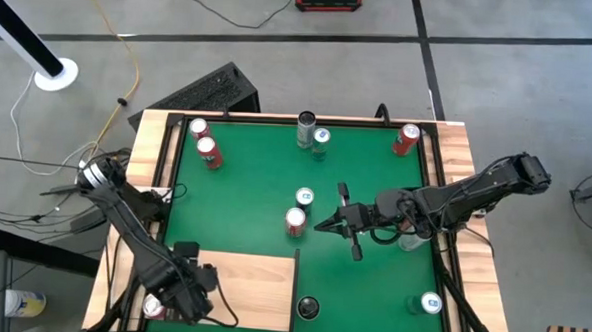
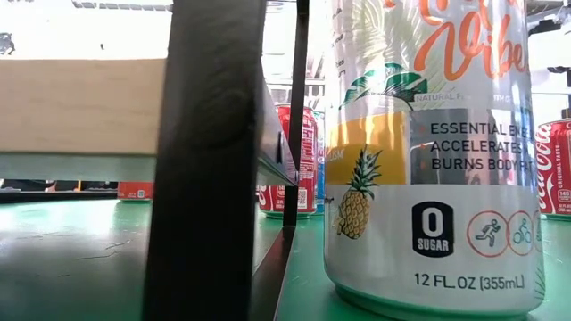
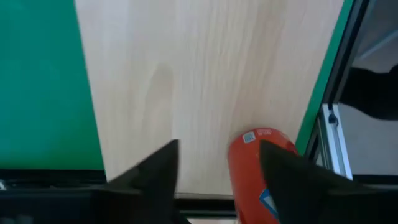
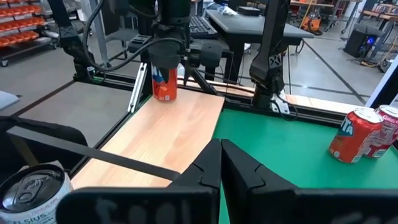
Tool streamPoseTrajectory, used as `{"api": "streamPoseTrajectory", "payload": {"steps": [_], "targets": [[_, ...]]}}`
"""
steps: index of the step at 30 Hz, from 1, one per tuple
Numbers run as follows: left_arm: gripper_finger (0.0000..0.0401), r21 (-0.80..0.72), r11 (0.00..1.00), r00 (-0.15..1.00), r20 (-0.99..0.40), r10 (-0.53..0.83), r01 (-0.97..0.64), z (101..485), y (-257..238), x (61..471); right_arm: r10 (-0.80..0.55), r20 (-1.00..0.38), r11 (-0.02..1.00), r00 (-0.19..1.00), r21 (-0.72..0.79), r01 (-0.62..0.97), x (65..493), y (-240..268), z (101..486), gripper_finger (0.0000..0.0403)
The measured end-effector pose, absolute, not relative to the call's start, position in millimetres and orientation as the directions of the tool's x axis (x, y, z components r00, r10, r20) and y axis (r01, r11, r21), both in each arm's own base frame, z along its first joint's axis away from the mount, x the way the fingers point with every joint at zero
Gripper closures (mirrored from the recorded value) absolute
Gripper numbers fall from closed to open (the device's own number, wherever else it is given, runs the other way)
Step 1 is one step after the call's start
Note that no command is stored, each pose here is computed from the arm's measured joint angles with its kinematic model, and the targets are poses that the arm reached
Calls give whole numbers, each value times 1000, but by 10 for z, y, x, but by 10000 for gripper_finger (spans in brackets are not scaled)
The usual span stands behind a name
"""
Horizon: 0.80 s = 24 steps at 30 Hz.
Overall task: Place canned beverage on shelf
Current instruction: Put the bottom left orange soda can on the shelf
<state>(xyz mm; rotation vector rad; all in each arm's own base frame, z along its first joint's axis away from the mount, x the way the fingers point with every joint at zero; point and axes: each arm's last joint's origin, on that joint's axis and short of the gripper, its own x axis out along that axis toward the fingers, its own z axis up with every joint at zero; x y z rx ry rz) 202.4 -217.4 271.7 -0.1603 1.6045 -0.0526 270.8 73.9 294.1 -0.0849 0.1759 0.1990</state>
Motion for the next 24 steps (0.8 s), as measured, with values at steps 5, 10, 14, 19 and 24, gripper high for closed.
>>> {"api": "streamPoseTrajectory", "payload": {"steps": [5, 10, 14, 19, 24], "targets": [[377, -152, 987, -37, -987, -153, -46, 2716, -2155, 2058, 190, -190, 976, 963, -67, -206, 2706, 739, 2934, 368], [398, -166, 985, -48, -984, -169, -51, 2693, -2164, 2054, 191, -191, 976, 963, -67, -207, 2705, 740, 2932, 368], [401, -156, 986, -116, -980, -162, -59, 2541, -2142, 1998, 191, -191, 976, 963, -67, -207, 2705, 741, 2932, 367], [401, -175, 984, -146, -973, -179, -43, 2457, -2136, 1985, 191, -192, 976, 963, -67, -207, 2706, 740, 2932, 367], [401, -245, 969, -109, -964, -243, 1, 2440, -2183, 2031, 190, -192, 976, 963, -67, -206, 2706, 739, 2932, 367]]}}
